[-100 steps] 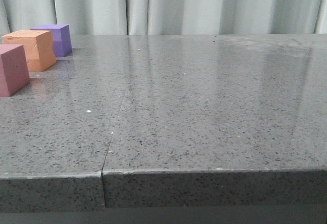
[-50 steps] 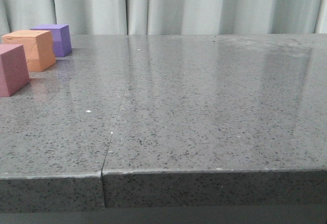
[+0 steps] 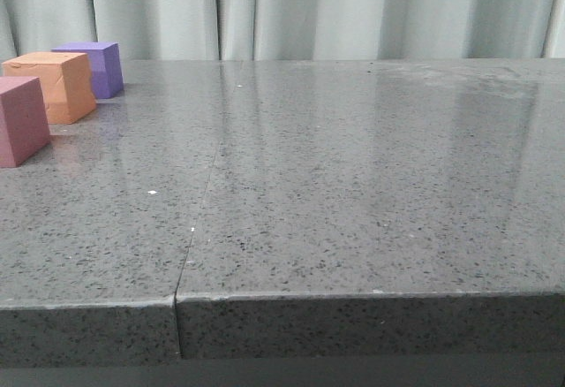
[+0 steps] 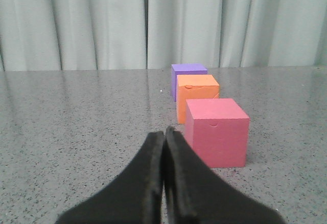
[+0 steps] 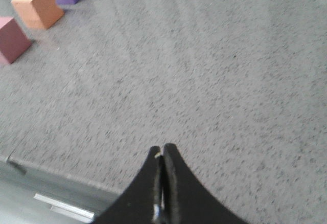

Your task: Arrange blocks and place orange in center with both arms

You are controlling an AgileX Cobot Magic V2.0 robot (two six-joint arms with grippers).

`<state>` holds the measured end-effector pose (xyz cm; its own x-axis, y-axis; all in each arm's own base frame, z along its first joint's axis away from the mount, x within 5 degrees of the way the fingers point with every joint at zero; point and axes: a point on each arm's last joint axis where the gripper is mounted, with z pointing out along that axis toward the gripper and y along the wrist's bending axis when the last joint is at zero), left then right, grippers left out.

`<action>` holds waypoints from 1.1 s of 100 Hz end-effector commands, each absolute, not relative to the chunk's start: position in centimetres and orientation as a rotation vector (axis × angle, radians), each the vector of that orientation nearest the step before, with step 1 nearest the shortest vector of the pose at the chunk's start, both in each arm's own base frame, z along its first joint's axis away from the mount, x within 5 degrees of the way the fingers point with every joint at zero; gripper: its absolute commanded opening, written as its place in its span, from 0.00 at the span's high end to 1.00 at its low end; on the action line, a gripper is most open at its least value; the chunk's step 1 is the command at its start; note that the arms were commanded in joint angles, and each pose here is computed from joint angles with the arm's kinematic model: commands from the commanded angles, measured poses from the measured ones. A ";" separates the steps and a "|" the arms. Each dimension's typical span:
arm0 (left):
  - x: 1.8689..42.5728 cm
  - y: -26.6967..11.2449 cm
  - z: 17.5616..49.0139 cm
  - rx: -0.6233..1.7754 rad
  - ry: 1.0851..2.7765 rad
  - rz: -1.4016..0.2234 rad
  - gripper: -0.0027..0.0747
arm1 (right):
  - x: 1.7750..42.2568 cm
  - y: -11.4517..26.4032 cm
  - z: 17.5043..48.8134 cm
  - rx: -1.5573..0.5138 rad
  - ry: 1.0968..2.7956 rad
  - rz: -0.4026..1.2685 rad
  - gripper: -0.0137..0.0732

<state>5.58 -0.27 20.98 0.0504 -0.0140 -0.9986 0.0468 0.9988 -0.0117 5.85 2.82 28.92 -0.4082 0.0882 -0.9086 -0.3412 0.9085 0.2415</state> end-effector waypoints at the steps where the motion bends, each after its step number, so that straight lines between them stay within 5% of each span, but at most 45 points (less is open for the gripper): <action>1: 5.5 -0.2 20.5 0.016 1.448 -0.048 0.99 | 6.6 2.7 29.7 -0.142 1.802 0.455 0.92; 58: 5.5 -0.2 20.5 0.016 1.448 -0.048 0.99 | 6.4 0.5 23.7 0.043 1.416 0.163 0.92; 110: 5.5 -0.2 20.5 0.016 1.448 -0.048 0.99 | 5.2 0.2 22.0 0.026 1.357 0.085 0.92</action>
